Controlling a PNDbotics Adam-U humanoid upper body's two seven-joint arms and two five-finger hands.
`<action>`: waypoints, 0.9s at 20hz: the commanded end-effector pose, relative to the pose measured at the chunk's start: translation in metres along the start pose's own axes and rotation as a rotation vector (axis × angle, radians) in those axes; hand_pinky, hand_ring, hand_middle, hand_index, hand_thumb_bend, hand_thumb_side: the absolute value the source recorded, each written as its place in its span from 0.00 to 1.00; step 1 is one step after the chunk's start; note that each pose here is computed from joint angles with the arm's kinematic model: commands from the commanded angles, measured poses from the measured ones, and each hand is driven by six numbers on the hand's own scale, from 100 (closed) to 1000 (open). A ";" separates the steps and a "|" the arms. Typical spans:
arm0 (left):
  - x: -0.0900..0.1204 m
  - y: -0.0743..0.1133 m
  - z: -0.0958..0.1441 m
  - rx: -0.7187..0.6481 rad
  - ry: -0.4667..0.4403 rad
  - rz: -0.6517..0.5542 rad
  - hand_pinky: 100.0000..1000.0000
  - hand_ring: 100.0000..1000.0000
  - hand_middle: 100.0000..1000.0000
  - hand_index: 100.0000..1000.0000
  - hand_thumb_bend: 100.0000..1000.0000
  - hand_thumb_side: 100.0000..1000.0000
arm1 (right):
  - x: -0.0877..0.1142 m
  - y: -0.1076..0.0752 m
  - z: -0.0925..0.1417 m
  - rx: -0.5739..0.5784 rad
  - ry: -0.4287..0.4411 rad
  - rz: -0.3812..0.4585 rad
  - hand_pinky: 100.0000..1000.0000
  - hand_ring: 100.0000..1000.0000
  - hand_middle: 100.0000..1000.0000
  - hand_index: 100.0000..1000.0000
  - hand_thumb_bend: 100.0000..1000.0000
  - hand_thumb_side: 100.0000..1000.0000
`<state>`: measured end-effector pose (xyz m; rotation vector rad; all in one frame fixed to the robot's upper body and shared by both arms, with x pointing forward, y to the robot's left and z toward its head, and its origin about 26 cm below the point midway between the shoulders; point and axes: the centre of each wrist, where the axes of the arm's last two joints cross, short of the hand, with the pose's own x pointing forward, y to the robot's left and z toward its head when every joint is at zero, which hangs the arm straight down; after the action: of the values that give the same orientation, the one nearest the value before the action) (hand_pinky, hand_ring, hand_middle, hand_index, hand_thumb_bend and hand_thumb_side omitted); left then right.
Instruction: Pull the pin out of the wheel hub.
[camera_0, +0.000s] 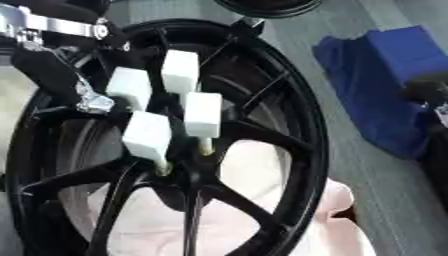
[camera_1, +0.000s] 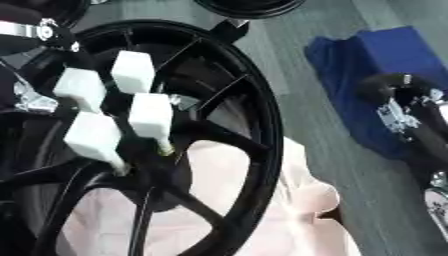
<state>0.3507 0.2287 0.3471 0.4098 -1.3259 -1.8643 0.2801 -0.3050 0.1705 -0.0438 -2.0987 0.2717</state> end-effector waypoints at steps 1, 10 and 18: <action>0.004 0.008 0.008 0.026 0.010 -0.007 0.81 0.62 0.51 0.68 0.17 0.21 | 0.007 -0.002 -0.002 -0.001 -0.019 0.005 0.78 0.65 0.59 0.55 0.29 0.42; 0.004 0.010 0.008 0.081 0.023 -0.006 0.74 0.48 0.32 0.48 0.07 0.04 | 0.006 -0.001 -0.001 -0.010 -0.016 -0.002 0.78 0.65 0.59 0.55 0.28 0.42; 0.005 0.012 0.011 0.206 0.048 0.012 0.71 0.42 0.23 0.37 0.01 0.00 | 0.006 -0.001 0.000 -0.016 -0.010 -0.004 0.78 0.65 0.59 0.55 0.29 0.42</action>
<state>0.3505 0.2253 0.3474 0.4833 -1.4412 -1.7412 0.2796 -0.3046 0.1686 -0.0414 -2.0880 0.2457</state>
